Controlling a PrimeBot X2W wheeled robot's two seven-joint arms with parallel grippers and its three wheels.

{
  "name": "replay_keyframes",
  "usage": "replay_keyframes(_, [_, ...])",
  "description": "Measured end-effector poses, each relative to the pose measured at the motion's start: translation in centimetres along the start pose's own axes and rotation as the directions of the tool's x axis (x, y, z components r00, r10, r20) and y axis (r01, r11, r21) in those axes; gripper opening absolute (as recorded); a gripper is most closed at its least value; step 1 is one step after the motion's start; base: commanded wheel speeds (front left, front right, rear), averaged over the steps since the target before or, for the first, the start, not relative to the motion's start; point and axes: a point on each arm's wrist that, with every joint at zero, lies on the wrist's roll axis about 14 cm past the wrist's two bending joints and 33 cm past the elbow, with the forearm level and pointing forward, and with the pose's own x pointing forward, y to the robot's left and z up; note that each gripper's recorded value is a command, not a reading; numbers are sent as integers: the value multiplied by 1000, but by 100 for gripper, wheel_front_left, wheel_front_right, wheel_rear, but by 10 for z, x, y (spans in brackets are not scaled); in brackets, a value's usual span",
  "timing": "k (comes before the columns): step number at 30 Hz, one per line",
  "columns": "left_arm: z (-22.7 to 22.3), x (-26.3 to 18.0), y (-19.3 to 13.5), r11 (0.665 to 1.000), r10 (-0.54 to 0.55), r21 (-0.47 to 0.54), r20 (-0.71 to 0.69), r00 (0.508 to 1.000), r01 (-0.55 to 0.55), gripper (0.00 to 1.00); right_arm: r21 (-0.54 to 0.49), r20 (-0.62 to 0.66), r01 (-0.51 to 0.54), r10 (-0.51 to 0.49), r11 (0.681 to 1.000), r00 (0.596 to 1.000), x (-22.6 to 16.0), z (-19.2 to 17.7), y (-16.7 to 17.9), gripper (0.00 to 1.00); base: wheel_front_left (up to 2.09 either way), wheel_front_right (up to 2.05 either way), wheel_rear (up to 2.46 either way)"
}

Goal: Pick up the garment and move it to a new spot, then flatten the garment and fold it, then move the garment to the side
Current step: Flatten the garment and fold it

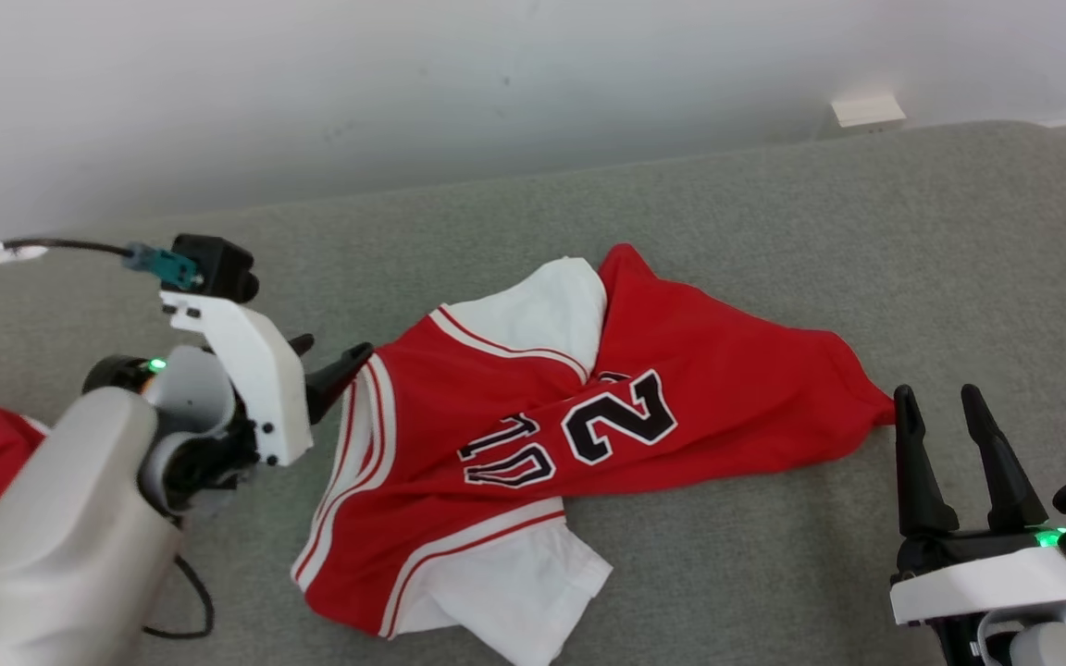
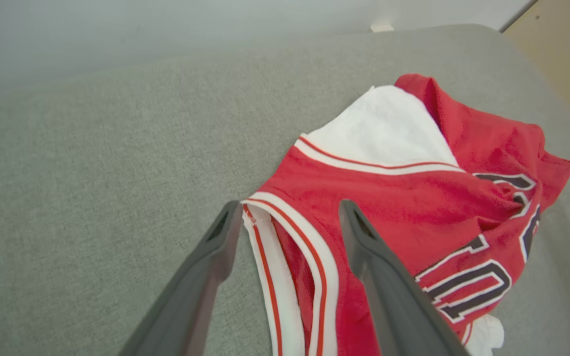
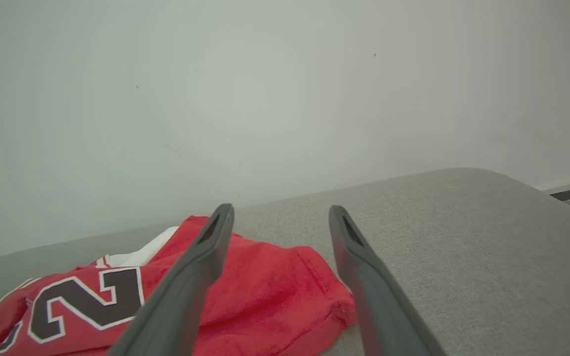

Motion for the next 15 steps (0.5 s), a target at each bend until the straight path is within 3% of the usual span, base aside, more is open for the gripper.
replay_keyframes(8, [-36, 32, 14, 1000, -24, -10, -287, 958, 22, 100, 7, -13, 107, -107, 994, 994, -10, -6, -31, 100, 0, 0, 0])
replay_keyframes(15, [-57, 52, 0, 995, -94, -70, -397, 913, 73, 100, 4, -17, 168, -168, 986, 986, -20, -6, -48, 100, 0, 0, 0])
